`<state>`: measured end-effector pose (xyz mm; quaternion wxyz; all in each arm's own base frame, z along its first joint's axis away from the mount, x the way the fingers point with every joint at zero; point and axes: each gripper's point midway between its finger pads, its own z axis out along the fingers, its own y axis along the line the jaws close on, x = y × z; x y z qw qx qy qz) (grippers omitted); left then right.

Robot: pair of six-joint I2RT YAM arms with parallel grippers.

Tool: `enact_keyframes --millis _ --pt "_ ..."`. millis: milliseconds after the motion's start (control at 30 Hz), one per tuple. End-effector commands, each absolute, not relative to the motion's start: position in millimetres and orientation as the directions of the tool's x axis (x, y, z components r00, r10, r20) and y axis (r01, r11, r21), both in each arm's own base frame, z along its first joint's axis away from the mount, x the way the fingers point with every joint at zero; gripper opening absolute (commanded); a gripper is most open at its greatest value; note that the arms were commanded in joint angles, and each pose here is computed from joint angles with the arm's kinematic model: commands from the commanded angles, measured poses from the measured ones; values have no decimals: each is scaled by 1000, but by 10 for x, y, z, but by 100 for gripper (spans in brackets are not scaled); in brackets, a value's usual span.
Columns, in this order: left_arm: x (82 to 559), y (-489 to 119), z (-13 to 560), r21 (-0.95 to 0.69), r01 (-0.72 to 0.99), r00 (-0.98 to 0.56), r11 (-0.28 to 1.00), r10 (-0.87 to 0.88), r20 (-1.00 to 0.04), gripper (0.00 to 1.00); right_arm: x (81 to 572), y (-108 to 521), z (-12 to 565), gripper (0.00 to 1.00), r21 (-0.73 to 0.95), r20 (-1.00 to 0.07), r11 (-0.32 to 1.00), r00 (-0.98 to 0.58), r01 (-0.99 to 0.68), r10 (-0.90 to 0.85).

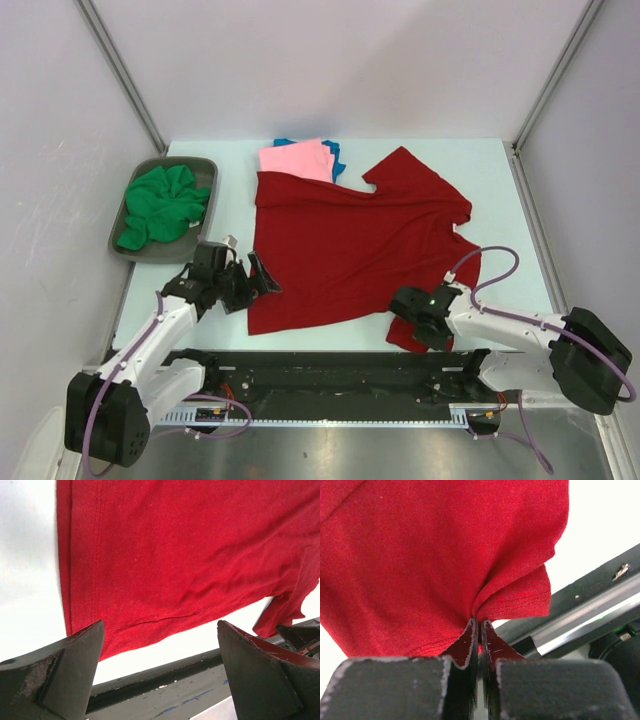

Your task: Fold and stack the t-shirts

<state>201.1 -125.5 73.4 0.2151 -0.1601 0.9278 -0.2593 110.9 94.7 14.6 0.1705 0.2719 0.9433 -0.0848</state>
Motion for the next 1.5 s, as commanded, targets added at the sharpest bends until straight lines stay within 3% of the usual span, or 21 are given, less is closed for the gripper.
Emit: enact_keyframes --millis 0,500,567,667,700,900,967,1000,1067,1133,1167,1200,1233,1300,1467 --pt "2071 -1281 918 -575 -141 -845 806 -401 -355 99 912 906 148 0 -100 -372 807 -774 582 512" --pt "1941 -1223 1172 -577 -125 -825 807 -408 -392 99 661 1066 263 2 -25 -401 830 -766 557 502" --pt "1931 -1231 1225 -578 -115 -828 808 -399 -393 99 704 1120 341 21 -13 -422 838 -763 545 490" --pt "1936 -1218 1365 -574 -97 -821 813 -391 -416 100 875 1186 617 85 -7 -511 855 -737 519 443" --pt "1957 -1204 1415 -571 -93 -812 816 -394 -431 100 1006 1199 756 99 8 -569 861 -705 509 422" --pt "2199 -1207 1746 -562 -70 -781 824 -396 -483 100 1786 1420 1829 100 49 -826 919 -502 392 258" --pt "2280 -1238 1800 -568 -60 -779 821 -394 -487 100 2077 1512 2028 100 85 -849 920 -456 382 268" --pt "2330 -1243 1802 -565 -55 -775 823 -392 -495 100 2289 1306 2117 100 12 -871 913 -444 407 209" --pt "2464 -1281 1800 -565 -56 -782 823 -388 -488 100 2625 1279 2225 100 90 -877 894 -390 438 280" --pt "2609 -1307 1718 -550 -69 -797 832 -378 -471 100 2949 915 2270 100 52 -874 876 -403 479 272" --pt "2703 -1300 1808 -544 -68 -786 836 -381 -487 100 3231 928 2397 100 153 -880 868 -335 472 337" --pt "2767 -1292 1796 -532 -77 -788 843 -378 -486 100 3412 765 2345 99 126 -866 885 -385 448 319" --pt "2845 -1290 1740 -520 -97 -794 849 -381 -473 100 3666 770 2468 100 211 -873 883 -326 419 364" --pt "2989 -1287 1803 -510 -106 -782 854 -388 -488 100 3955 859 2387 100 273 -846 908 -371 317 384" --pt "3264 -1306 1785 -503 -136 -773 854 -409 -485 100 4725 711 2408 100 504 -789 848 -313 162 528"
